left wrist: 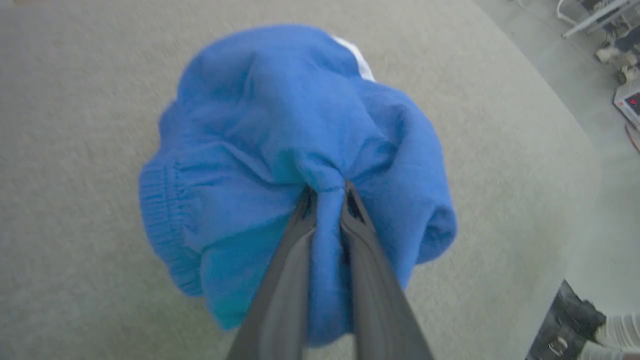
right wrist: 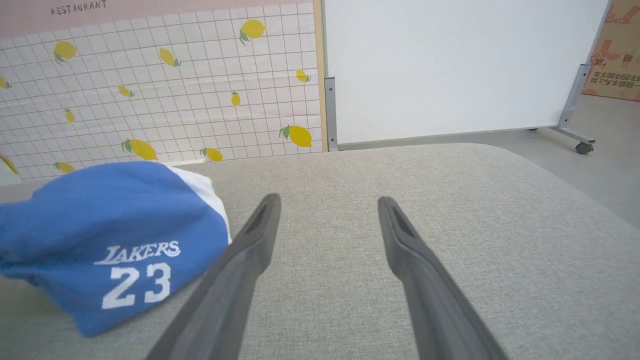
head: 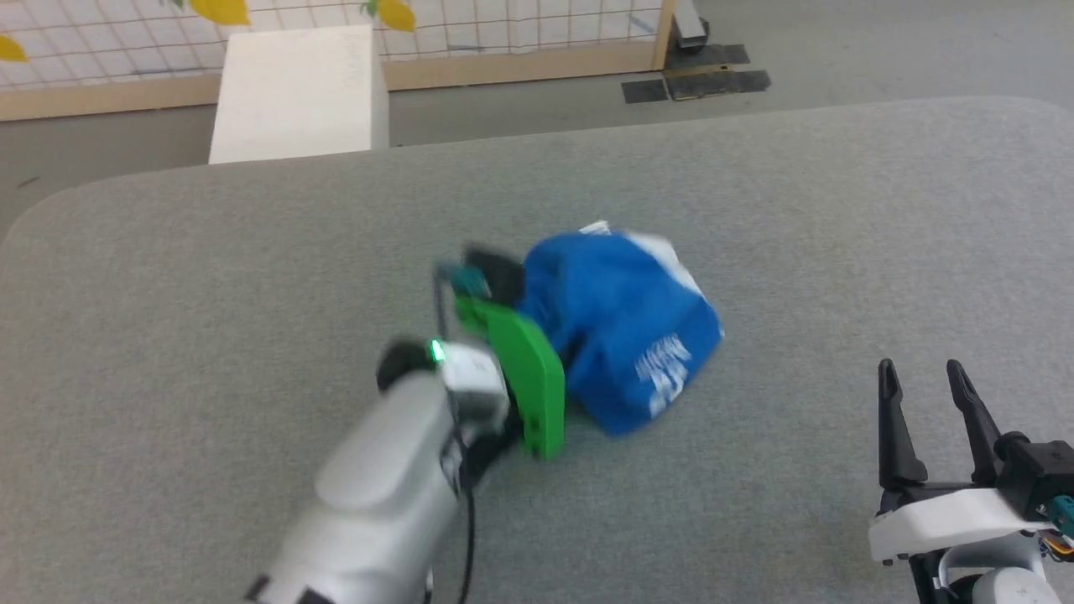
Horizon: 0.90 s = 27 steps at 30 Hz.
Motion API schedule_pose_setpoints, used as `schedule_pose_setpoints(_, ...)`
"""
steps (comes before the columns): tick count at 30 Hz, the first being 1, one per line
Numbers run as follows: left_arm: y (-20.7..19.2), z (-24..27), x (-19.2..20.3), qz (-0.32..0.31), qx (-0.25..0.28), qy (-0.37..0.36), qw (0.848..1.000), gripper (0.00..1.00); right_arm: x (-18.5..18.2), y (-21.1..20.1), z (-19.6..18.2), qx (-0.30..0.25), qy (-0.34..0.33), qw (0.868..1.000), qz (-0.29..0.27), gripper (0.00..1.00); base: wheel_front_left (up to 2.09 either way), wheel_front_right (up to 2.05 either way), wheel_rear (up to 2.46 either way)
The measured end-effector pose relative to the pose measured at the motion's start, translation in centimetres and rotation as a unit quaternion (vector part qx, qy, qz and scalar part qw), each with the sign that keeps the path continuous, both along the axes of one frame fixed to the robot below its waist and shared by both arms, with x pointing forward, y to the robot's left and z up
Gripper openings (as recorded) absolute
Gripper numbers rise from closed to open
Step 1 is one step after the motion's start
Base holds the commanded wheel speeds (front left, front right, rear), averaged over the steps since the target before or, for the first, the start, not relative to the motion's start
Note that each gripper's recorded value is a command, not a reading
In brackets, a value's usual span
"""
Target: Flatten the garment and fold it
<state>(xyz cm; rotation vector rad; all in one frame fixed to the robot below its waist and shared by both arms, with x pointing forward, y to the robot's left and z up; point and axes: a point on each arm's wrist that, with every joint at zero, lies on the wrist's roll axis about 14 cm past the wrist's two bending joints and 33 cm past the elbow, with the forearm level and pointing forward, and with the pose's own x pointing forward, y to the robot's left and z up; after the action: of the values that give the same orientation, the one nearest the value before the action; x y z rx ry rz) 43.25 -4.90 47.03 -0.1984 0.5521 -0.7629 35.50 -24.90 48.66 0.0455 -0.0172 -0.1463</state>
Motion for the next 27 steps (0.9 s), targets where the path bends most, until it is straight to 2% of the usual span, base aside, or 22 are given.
schedule_pose_setpoints(5, 0.1, -6.2, -5.1, -0.045, 0.070, 0.101, 0.991, 0.00, -0.2, -0.1, 0.1, 0.000, -0.003, 1.000, -0.001, 1.00, 0.00, 0.00, 0.00)
schedule_pose_setpoints(7, 0.3, -7.1, -6.0, -0.053, 0.084, 0.121, 0.988, 0.00, -0.1, 0.2, 0.2, 0.000, -0.004, 1.000, 0.002, 1.00, 0.00, 0.00, 0.00)
schedule_pose_setpoints(9, 0.3, -6.9, -6.1, -0.047, 0.073, 0.132, 0.987, 0.00, 0.0, 0.4, 0.2, 0.001, -0.005, 1.000, 0.006, 1.00, 0.00, 0.00, 0.00)
schedule_pose_setpoints(10, 0.4, -6.8, -6.1, -0.044, 0.068, 0.136, 0.987, 0.36, 0.1, 0.5, 0.2, 0.001, -0.005, 1.000, 0.008, 1.00, 0.00, 0.00, 0.00)
schedule_pose_setpoints(11, 0.5, -6.6, -6.0, -0.040, 0.062, 0.138, 0.988, 1.00, 0.2, 0.7, 0.2, 0.002, -0.005, 1.000, 0.011, 1.00, 0.00, 0.00, 0.00)
schedule_pose_setpoints(17, 0.9, -2.8, -4.0, 0.006, -0.015, 0.118, 0.993, 1.00, 0.3, 1.6, 0.0, 0.010, -0.004, 1.000, 0.023, 1.00, 0.00, 0.00, 0.00)
schedule_pose_setpoints(20, 1.9, 0.2, -2.4, 0.043, -0.070, 0.096, 0.992, 1.00, 0.3, 2.0, 0.0, 0.015, -0.005, 0.999, 0.029, 1.00, 0.00, 0.00, 0.00)
schedule_pose_setpoints(25, 6.5, 6.5, 1.0, 0.136, -0.152, -0.011, 0.979, 1.00, 0.7, 3.0, 0.7, 0.019, -0.017, 0.999, 0.045, 1.00, 0.00, 0.00, 0.00)
schedule_pose_setpoints(27, 9.1, 8.7, 2.0, 0.172, -0.160, -0.071, 0.969, 1.00, 0.9, 3.3, 1.0, 0.020, -0.022, 0.998, 0.049, 1.00, 0.00, 0.00, 0.00)
